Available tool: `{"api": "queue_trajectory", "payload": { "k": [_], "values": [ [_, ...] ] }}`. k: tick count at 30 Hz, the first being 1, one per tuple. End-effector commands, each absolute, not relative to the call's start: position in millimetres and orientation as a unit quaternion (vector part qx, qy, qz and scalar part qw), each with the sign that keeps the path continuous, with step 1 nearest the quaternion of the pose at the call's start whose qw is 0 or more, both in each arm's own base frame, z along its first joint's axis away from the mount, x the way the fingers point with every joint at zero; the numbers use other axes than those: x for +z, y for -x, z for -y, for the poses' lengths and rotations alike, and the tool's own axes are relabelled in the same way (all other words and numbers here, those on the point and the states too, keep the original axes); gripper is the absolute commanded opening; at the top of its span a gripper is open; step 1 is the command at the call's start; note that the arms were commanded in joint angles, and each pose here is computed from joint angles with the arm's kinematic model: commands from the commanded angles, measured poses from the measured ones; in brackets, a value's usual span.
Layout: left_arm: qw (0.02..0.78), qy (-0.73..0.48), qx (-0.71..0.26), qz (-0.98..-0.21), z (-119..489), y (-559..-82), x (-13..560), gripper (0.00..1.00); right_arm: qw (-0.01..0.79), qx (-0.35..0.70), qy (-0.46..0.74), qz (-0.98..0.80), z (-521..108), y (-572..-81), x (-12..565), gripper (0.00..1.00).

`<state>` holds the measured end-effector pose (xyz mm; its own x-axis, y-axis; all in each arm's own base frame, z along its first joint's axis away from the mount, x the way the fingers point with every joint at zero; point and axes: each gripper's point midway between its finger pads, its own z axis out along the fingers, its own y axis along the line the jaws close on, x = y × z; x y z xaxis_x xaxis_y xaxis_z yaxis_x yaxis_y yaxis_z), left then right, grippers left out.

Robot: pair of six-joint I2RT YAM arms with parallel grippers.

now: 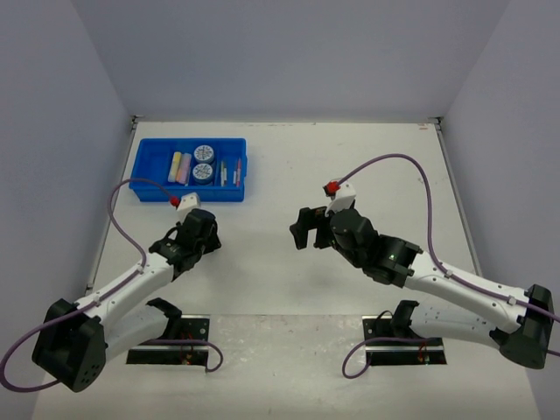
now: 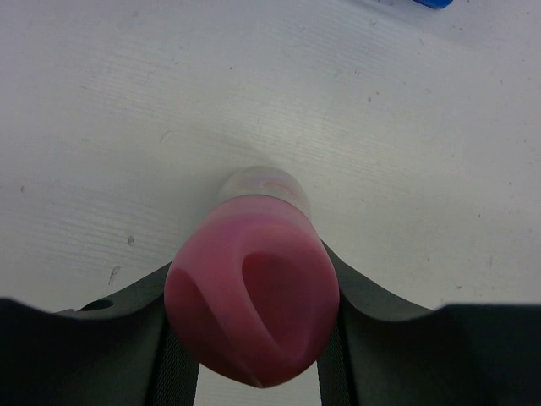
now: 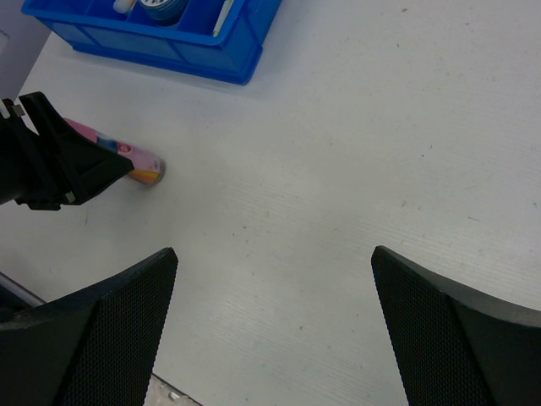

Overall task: Sort the stationery into containers
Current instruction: Pick up the stationery from the center of the board.

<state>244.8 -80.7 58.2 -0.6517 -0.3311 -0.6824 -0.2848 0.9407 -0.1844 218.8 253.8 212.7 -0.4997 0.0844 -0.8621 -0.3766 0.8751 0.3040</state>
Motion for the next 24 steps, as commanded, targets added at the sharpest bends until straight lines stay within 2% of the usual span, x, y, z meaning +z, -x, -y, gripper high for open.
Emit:
{"api": "queue_trajectory", "payload": {
  "k": [1, 2, 8, 14, 19, 24],
  "values": [
    [0.402, 0.126, -0.02, -0.907, 84.8, -261.2, 65.6, 0.03, 0.5, 0.243, 0.086, -0.827, -258.5, -222.3, 219.5, 0.99],
    [0.402, 0.116, -0.019, -0.908, 86.7, -263.9, 68.3, 0.0, 0.5, 0.243, 0.086, -0.827, -258.7, -222.1, 219.4, 0.99],
    [0.396, 0.072, -0.027, -0.915, 99.9, -275.1, 94.6, 0.0, 0.502, 0.241, 0.087, -0.826, -257.6, -222.3, 220.1, 0.99],
    [0.446, 0.055, -0.001, -0.893, 90.2, -289.7, 159.8, 0.0, 0.508, 0.244, 0.083, -0.822, -252.9, -220.7, 224.7, 0.99],
    [0.467, 0.065, 0.066, -0.879, 54.2, -310.5, 199.5, 0.0, 0.512, 0.246, 0.081, -0.819, -250.3, -219.8, 227.4, 0.99],
    [0.472, 0.106, 0.098, -0.87, -1.3, -368.4, 248.5, 0.0, 0.512, 0.249, 0.079, -0.818, -249.2, -218.8, 229.1, 0.99]
  ]
}}
